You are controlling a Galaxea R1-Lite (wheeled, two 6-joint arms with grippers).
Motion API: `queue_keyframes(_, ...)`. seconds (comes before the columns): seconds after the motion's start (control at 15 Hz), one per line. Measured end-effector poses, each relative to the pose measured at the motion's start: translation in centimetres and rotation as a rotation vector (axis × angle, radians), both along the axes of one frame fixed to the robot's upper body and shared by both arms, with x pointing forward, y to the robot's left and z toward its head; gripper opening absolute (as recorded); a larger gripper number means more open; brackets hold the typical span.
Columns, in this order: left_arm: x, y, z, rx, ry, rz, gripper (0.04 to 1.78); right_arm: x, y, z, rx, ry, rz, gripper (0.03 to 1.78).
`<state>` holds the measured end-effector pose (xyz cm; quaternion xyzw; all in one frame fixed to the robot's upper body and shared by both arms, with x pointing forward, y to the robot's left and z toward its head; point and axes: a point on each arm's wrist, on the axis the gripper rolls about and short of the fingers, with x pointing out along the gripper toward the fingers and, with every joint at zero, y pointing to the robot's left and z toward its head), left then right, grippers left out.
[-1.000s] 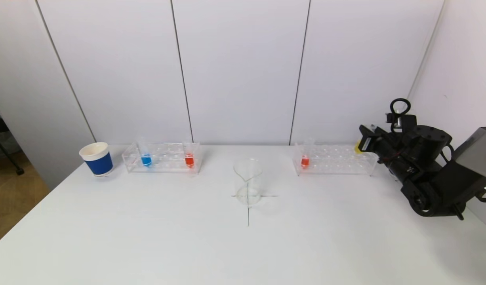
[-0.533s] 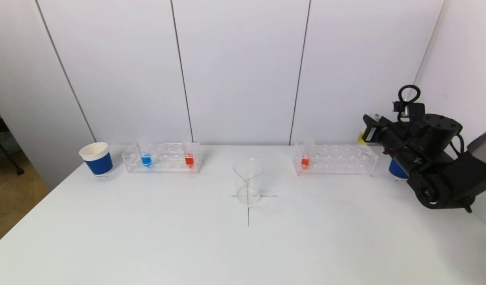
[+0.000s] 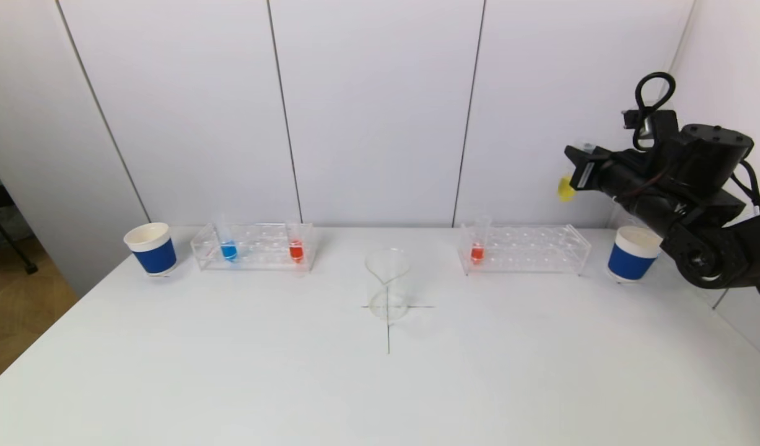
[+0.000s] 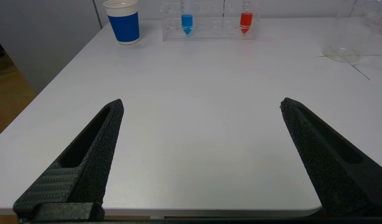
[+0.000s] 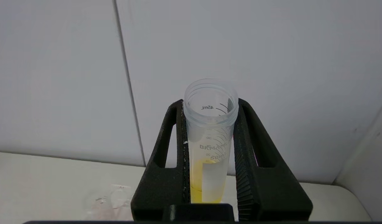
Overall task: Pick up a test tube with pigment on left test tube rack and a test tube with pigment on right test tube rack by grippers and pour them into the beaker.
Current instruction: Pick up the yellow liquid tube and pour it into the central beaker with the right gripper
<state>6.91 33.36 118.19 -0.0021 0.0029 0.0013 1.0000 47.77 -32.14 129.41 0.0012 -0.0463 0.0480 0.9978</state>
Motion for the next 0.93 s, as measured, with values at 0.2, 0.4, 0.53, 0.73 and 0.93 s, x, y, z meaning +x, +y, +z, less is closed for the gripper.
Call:
queue_keyframes(0.2,0.0,0.0,0.0,0.000,0.000,0.000,1.76,-0.6,0.6,2.0,-0.062,-0.058,0.046,0.47)
queue_keyframes(0.4,0.0,0.0,0.0,0.000,0.000,0.000,1.76,-1.5,1.8,3.3,-0.143,-0.111,0.124,0.47)
queue_keyframes(0.53,0.0,0.0,0.0,0.000,0.000,0.000,1.76,-2.1,3.0,4.1,-0.167,-0.141,0.187,0.47)
queue_keyframes(0.73,0.0,0.0,0.0,0.000,0.000,0.000,1.76,-2.9,5.2,4.8,-0.189,-0.173,0.254,0.47)
queue_keyframes(0.93,0.0,0.0,0.0,0.000,0.000,0.000,1.76,-3.5,7.2,4.8,-0.222,-0.194,0.380,0.47)
